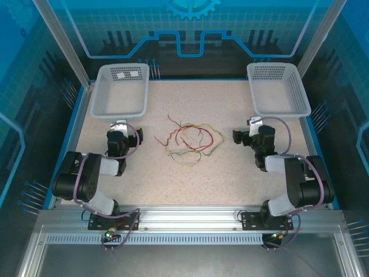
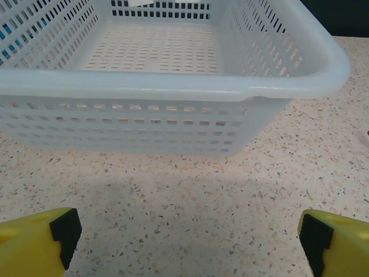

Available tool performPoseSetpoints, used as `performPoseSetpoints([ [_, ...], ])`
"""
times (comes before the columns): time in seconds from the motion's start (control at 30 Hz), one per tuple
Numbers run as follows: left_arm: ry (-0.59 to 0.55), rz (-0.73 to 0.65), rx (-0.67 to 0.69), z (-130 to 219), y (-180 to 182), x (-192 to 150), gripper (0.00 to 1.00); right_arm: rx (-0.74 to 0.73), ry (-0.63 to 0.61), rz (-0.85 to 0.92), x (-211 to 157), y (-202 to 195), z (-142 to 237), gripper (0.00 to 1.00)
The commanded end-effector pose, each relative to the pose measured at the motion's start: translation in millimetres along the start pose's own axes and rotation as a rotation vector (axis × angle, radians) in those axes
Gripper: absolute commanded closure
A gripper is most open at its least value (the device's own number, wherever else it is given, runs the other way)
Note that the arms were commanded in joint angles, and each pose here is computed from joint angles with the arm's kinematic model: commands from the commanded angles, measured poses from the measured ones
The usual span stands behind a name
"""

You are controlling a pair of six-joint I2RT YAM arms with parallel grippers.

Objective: Untangle the cables

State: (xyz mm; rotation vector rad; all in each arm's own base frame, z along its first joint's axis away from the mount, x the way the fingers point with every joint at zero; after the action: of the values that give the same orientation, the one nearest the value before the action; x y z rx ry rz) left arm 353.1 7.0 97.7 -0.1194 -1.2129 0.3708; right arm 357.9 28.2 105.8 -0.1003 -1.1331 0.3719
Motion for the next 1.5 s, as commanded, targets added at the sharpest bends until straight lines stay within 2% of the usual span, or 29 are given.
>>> performPoseSetpoints([
  [0.0, -0.008, -0.003, -0.064, -2, -11, 9, 0.01, 0.0, -0.015, 0.008, 7, -4, -2, 0.0],
  [0.73, -0.01, 0.006, -0.068, -1, -9, 9, 0.01, 0.0, -0.022, 0.005, 8, -5, -1, 0.0],
  [0.8, -0.047, -0.009, -0.1, 8, -14, 14, 0.01, -0.071, -0.009, 0.004, 15, -11, 8, 0.0],
  [0.87, -0.093, -0.082, -0.082, 27, -30, 27, 0.01, -0.122, 0.026, -0.055, 33, -22, 27, 0.0],
  [0.93, -0.12, -0.114, -0.072, 52, -56, 57, 0.01, -0.153, 0.081, -0.301, 51, -39, 50, 0.0],
  [0.97, -0.105, -0.052, -0.096, 67, -68, 78, 0.09, -0.081, 0.096, -0.401, 62, -37, 58, 0.01],
  [1.0, -0.093, 0.045, -0.122, 78, -78, 99, 0.2, 0.06, 0.076, -0.434, 75, -24, 61, 0.05],
  [1.07, -0.021, 0.132, -0.233, 89, -109, 118, 0.4, 0.254, 0.078, -0.44, 92, 6, 60, 0.19],
  [1.1, 0.033, 0.122, -0.267, 92, -130, 122, 0.47, 0.297, 0.136, -0.428, 94, 21, 56, 0.27],
  [1.17, 0.148, 0.057, -0.297, 93, -169, 114, 0.54, 0.312, 0.288, -0.4, 93, 39, 44, 0.31],
  [1.23, 0.277, 0.006, -0.328, 92, -202, 97, 0.53, 0.343, 0.424, -0.418, 82, 53, 31, 0.3],
  [1.3, 0.395, -0.03, -0.362, 92, -230, 78, 0.5, 0.388, 0.49, -0.472, 73, 63, 21, 0.31],
  [1.4, 0.455, -0.11, -0.431, 99, -262, 58, 0.46, 0.364, 0.567, -0.523, 57, 64, 13, 0.31],
  [1.47, 0.481, -0.11, -0.473, 101, -270, 53, 0.43, 0.376, 0.613, -0.525, 48, 68, 10, 0.29],
])
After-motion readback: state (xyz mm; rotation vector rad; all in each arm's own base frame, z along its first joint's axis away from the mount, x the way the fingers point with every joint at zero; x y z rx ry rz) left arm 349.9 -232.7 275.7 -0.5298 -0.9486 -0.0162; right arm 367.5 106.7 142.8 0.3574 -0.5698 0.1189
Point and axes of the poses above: each hand's point on the last joint's axis, 136 mm out from that joint toward the fingers, its own z axis back along the fingers, its own y axis along the line the jaws close on, x = y × z, the point moved 4 cm from there along z, back along the fingers, and after that the axes turned 15 degrees about z, right-handed, at the moved point
